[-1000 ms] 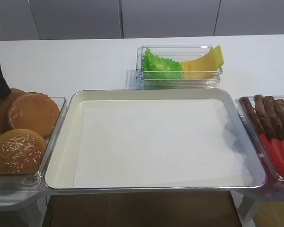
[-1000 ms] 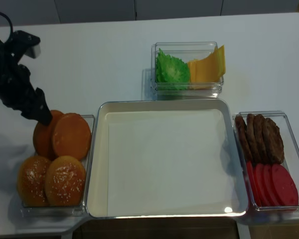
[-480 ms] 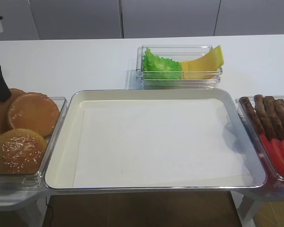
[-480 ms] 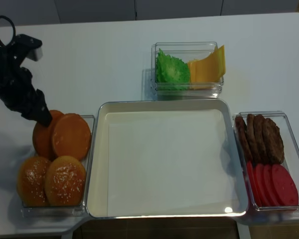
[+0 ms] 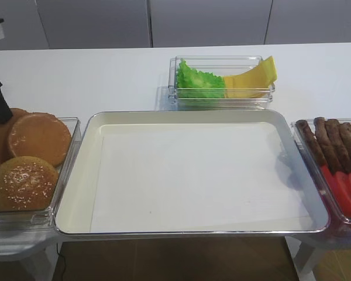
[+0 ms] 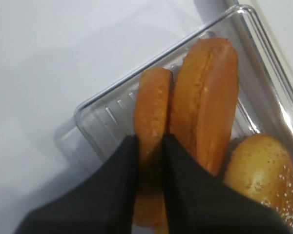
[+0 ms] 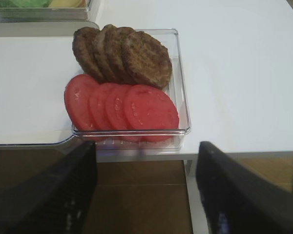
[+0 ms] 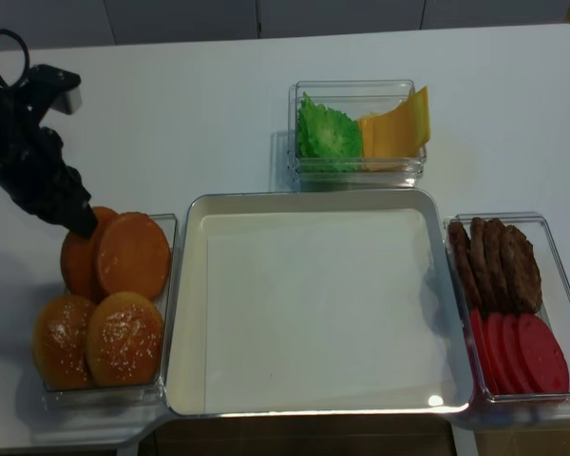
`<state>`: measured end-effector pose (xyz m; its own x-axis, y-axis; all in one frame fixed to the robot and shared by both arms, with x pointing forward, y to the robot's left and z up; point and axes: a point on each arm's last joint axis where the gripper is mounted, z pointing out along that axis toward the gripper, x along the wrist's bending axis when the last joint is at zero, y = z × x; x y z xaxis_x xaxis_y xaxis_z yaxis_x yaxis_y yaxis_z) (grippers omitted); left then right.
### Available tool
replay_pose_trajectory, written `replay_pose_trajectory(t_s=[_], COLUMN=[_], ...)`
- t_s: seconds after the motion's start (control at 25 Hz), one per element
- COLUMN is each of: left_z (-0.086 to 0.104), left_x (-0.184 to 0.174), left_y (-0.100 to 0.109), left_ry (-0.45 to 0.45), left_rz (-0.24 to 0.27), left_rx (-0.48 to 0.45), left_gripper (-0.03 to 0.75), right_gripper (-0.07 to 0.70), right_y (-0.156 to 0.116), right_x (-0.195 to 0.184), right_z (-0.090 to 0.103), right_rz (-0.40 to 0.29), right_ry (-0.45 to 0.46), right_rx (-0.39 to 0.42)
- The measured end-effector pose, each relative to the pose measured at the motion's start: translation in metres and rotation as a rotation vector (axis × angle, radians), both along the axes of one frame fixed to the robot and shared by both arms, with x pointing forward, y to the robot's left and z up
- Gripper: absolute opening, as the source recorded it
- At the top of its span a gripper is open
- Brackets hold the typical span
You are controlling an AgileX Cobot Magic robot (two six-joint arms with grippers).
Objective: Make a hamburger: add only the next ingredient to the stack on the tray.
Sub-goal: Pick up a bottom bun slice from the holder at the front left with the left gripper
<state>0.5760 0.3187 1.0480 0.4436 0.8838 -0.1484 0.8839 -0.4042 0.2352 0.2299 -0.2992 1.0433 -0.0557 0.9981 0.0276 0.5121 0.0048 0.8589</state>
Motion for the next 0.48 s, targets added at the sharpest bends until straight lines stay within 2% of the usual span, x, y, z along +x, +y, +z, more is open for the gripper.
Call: replay_pose_trajectory(t_s=[0.32, 0.48], left_z=[0.001, 0.01], left_x=[0.0, -0.002], left_y=[-0.001, -0.001], left_ry=[-0.001, -0.03], left_rz=[0.005, 0.006], left_rx=[-0.007, -0.01], left_gripper=[0.101, 0.099], right_gripper=[0.499, 0.499], right_y=[0.0, 0.0], right_x=[0.0, 0.0], right_z=[0.0, 0.0], right_rz=[0.0, 0.0], right_ry=[0.0, 0.0], right_rx=[0.0, 0.0])
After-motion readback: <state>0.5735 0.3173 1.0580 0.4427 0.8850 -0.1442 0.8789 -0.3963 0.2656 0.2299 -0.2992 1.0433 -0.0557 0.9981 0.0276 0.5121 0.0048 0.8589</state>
